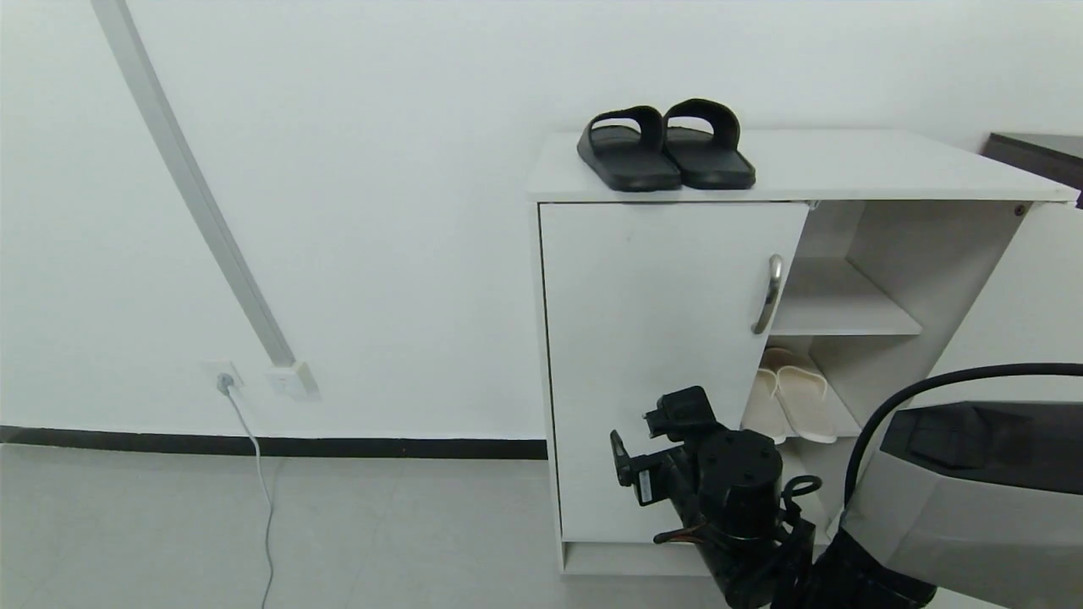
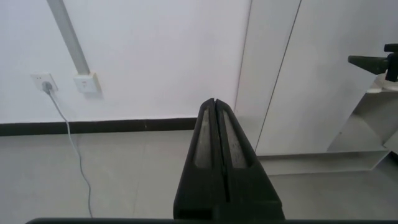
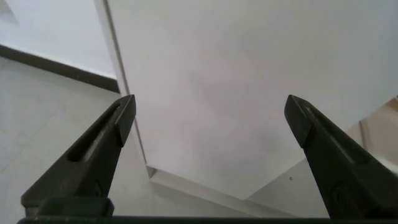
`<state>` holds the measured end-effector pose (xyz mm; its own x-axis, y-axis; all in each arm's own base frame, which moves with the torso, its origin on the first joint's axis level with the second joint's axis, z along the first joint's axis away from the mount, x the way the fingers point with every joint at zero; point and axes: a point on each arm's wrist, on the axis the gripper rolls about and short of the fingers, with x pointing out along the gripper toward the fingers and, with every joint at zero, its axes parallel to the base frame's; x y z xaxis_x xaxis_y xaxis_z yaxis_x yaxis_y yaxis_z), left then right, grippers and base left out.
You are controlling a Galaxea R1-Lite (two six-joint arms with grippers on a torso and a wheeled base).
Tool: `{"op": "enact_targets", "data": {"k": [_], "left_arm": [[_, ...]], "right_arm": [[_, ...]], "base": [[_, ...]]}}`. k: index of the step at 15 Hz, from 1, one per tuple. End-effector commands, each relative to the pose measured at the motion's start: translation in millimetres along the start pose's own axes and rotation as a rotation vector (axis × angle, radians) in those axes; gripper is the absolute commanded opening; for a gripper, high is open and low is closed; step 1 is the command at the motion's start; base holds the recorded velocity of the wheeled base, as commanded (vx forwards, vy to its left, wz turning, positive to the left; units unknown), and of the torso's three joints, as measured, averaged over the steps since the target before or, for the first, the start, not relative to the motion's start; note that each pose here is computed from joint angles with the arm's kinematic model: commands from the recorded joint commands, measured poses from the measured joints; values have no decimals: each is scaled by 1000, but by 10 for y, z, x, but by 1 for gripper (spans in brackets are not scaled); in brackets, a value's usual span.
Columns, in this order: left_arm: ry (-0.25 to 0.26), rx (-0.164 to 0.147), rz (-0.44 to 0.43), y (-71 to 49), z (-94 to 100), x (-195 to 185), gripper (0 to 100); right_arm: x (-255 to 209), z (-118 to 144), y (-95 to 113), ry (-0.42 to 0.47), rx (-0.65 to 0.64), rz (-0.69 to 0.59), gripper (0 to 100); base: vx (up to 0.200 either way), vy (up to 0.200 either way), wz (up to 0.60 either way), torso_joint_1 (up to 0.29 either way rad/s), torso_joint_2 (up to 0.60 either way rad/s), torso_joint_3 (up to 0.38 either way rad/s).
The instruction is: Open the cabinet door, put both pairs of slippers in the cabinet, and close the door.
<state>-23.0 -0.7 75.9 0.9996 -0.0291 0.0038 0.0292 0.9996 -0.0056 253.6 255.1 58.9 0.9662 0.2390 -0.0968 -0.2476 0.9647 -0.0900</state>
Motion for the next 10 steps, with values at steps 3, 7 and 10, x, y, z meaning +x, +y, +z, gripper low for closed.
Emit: {"op": "enact_targets", "data": {"k": [3,7,10], "left_arm": [[1,0,0,0,1,1,0],[1,0,0,0,1,1,0],[1,0,0,0,1,1,0]], "right_arm": [[-5,-4,9,0,-1,3,100],[-8,-4,13,0,-1,4,100],[-5,-4,9,0,-1,3,100]], "base": [[0,0,0,129,-460,-341],[0,0,0,155,-473,-327],[0,0,0,177,-496,-318]]}}
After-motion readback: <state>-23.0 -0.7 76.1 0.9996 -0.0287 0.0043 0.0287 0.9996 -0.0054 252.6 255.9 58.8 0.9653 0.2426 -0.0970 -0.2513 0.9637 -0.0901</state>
